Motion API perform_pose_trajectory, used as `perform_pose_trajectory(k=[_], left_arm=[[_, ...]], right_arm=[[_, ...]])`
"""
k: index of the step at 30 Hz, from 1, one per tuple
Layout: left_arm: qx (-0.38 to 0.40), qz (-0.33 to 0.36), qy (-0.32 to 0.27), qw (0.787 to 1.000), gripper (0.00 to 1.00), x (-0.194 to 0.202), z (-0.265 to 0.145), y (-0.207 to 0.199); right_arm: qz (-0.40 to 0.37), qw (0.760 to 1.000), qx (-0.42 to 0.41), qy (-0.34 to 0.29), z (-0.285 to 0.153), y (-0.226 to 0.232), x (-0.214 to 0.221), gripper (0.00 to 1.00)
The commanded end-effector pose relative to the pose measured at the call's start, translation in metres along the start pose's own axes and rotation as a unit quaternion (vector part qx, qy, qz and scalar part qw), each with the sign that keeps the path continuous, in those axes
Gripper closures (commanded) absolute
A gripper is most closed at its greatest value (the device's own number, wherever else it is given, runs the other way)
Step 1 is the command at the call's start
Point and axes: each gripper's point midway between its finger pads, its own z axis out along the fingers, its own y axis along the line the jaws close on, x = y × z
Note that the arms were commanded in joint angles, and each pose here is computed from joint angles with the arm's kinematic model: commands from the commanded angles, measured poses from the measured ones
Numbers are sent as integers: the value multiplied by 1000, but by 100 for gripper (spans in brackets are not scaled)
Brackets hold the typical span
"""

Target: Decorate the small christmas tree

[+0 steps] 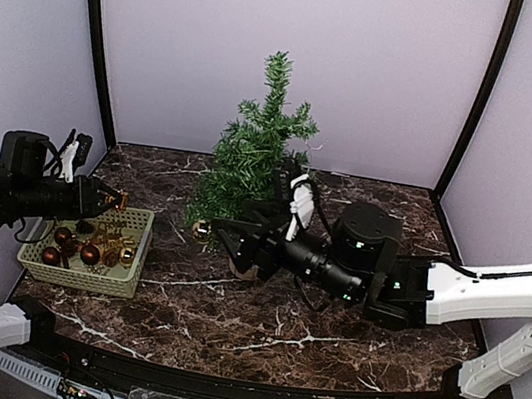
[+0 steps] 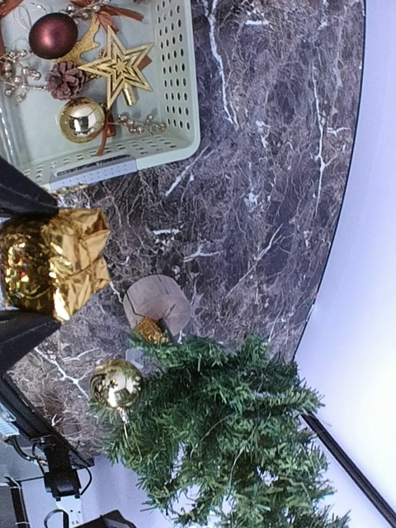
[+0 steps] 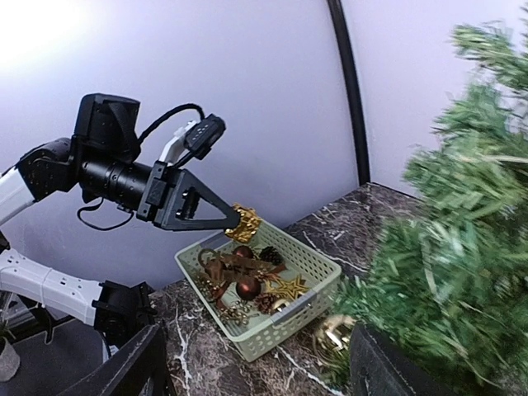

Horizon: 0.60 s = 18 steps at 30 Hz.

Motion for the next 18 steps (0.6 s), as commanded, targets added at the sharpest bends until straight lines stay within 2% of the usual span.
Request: perform_pose_trajectory(k=[1,6,10,14,18], left_arm=[[47,30,-5,998,61,-7,-16,-24],[106,67,2,992,61,-2,-27,-47],[162,96,12,982,61,2,-38,-68],[201,121,17,972,61,5,-49,-83],[234,130,26,963,61,10,-55,-94]], right_arm=[[-15,997,-73,-11,31,42,-15,22],[-33,991,-129,24,75,70,6,17],[-40,989,-137,42,101,74,23,15],[-8,989,-138,53,118,65,33,14],[25,986,-160,44,117,59,32,13]])
